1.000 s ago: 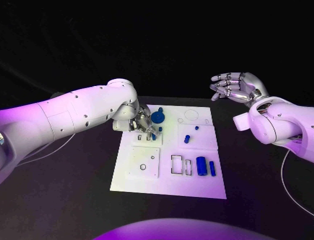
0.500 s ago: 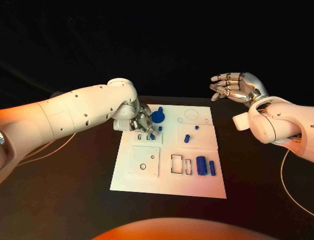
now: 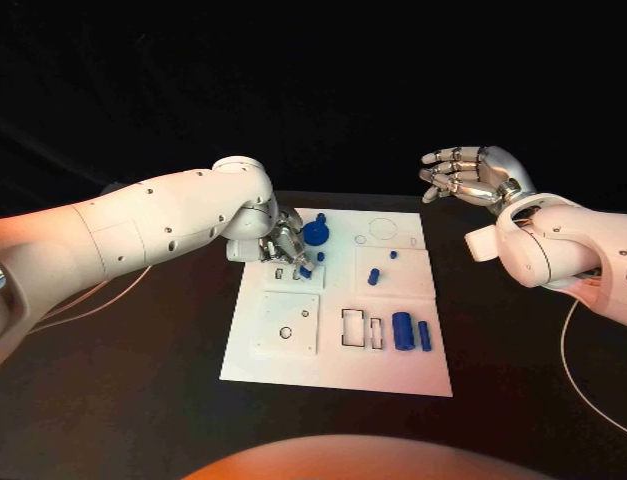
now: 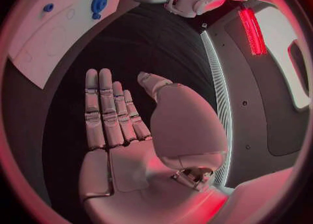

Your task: Assemble the parts on the task board

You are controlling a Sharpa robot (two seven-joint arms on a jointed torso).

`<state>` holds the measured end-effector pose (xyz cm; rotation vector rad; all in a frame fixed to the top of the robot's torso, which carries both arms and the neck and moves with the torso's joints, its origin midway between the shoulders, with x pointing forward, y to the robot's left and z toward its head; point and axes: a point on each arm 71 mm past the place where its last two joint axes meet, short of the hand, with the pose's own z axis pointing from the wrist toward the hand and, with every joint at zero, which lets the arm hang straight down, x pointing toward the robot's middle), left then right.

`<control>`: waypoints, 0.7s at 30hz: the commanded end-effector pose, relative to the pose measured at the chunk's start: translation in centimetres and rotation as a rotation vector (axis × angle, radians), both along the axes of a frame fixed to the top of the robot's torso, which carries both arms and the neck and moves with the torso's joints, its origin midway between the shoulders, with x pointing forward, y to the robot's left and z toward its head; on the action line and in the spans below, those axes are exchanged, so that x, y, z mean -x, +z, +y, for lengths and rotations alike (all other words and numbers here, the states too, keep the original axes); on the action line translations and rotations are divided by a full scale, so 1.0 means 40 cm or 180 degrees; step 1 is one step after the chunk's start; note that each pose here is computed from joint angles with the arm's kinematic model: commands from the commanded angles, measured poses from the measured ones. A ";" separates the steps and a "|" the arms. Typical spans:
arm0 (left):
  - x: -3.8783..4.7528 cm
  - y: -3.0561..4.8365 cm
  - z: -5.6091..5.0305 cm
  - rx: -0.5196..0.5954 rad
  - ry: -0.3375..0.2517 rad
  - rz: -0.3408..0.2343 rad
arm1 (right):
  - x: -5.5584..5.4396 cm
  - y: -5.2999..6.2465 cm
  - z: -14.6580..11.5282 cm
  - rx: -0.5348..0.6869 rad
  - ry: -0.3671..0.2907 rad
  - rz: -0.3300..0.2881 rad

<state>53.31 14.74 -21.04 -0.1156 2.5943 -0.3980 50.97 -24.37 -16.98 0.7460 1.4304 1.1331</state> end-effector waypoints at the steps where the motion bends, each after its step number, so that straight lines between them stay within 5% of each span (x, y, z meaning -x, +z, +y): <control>1: 0.004 0.005 -0.002 0.0152 0.0042 -0.0042 | 0.000 -0.003 0.001 0.0004 0.0032 0.0018; 11: 0.015 0.011 0.019 0.0275 0.0203 -0.0172 | -0.002 -0.005 -0.011 0.0012 0.0000 0.0014; 21: 0.038 -0.007 0.029 0.0140 0.0141 -0.0366 | 0.000 -0.010 -0.020 0.0020 -0.0024 0.0022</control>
